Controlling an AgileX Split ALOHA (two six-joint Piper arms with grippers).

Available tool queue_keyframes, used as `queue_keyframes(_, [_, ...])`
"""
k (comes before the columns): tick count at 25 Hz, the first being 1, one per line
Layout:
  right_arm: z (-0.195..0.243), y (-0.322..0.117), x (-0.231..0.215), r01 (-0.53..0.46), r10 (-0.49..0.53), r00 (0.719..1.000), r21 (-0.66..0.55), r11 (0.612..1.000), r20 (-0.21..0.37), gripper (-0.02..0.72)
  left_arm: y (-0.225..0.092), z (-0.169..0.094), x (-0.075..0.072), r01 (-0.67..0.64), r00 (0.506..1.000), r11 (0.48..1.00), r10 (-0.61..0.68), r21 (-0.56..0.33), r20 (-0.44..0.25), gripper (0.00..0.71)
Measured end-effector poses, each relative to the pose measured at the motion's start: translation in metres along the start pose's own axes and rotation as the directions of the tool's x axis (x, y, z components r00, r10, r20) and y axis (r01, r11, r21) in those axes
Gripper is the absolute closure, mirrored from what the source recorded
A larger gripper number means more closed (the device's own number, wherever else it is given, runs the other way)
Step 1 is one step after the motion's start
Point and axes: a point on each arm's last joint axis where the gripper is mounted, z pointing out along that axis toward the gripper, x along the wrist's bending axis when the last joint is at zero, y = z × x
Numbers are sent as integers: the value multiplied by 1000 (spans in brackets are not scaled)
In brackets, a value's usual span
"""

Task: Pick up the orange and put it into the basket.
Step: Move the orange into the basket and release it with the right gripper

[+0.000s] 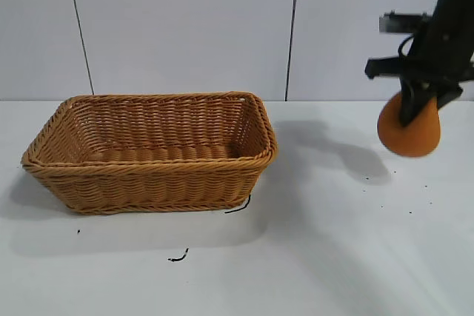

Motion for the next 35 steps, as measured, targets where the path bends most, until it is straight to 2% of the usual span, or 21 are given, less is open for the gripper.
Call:
queue_keyframes(1, [-11,7,6,15,-15,1000,-39,999,-3,617,0,0,0,0,1000,1000,0,0,0,71])
queue_keyframes(6, [-24,11,43,94,-97,995,-81,992,-32,617,0,0,0,0,1000,1000,0,0,0,71])
queue_keyframes(10, [-25,1,95,198,-205,976,-85,976,-76,617,0,0,0,0,1000,1000,0,0,0,71])
queue_keyframes(17, [-28,-28,190,374,-396,905,-157,914,-156,617,0,0,0,0,1000,1000,0,0,0,71])
queue_keyframes(21, [-7,-48,232,450,-473,862,-152,880,-185,617,0,0,0,0,1000,1000,0,0,0,71])
queue_keyframes(23, [13,-54,247,471,-490,850,-138,871,-193,617,0,0,0,0,1000,1000,0,0,0,71])
queue_keyframes(25, [38,-58,256,475,-492,847,-129,870,-202,617,0,0,0,0,1000,1000,0,0,0,71])
queue_keyframes(31, [110,-66,262,455,-460,862,-76,887,-214,617,0,0,0,0,1000,1000,0,0,0,71])
queue_keyframes(35, [127,-72,262,455,-452,865,-39,890,-218,617,0,0,0,0,1000,1000,0,0,0,71])
